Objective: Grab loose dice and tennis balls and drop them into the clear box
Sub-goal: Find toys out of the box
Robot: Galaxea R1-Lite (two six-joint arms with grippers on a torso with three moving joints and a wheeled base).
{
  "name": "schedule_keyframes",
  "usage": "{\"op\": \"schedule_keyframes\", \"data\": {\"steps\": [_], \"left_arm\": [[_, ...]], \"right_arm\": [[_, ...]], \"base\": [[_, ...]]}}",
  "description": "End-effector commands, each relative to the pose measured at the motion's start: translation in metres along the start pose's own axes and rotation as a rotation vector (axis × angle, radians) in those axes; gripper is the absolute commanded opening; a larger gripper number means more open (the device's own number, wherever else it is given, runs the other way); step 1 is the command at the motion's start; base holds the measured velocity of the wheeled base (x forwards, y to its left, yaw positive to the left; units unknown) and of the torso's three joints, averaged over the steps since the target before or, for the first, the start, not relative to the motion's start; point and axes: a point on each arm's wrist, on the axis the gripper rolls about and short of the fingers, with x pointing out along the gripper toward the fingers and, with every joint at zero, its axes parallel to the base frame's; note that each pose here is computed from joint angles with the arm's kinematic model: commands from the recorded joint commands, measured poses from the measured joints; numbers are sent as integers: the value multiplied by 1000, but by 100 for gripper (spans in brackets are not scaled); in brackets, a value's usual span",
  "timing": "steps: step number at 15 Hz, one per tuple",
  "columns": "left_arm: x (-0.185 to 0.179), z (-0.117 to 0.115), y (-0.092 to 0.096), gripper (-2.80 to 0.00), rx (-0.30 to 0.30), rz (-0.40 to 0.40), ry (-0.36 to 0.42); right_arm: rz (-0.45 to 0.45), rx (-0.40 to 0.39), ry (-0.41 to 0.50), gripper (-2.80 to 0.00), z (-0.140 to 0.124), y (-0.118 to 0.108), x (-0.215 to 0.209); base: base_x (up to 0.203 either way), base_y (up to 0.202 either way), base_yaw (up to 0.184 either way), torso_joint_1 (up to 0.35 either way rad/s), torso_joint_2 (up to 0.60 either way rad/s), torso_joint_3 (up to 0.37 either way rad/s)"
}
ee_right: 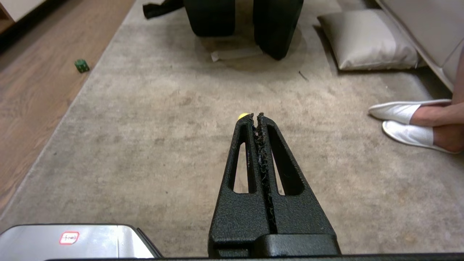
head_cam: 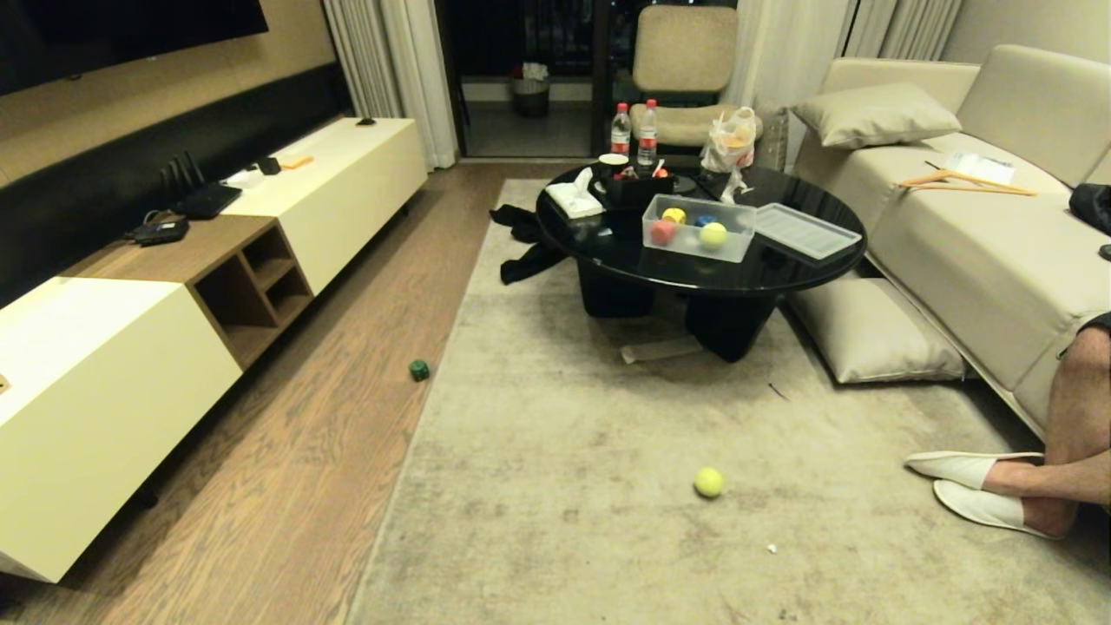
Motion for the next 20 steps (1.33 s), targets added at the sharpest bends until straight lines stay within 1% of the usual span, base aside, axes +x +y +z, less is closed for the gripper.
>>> {"op": "schedule_keyframes", "data": {"steps": [1,20], "left_arm": [[0,0,0,-280,0,0,1],[0,-1,0,-280,1,1,4]], "right_arm": [[0,0,1,-280,0,0,0],[0,2,3,-280,0,0,0]], "base": [[0,0,0,6,-1,-194],[0,0,0,2,3,-197]]}}
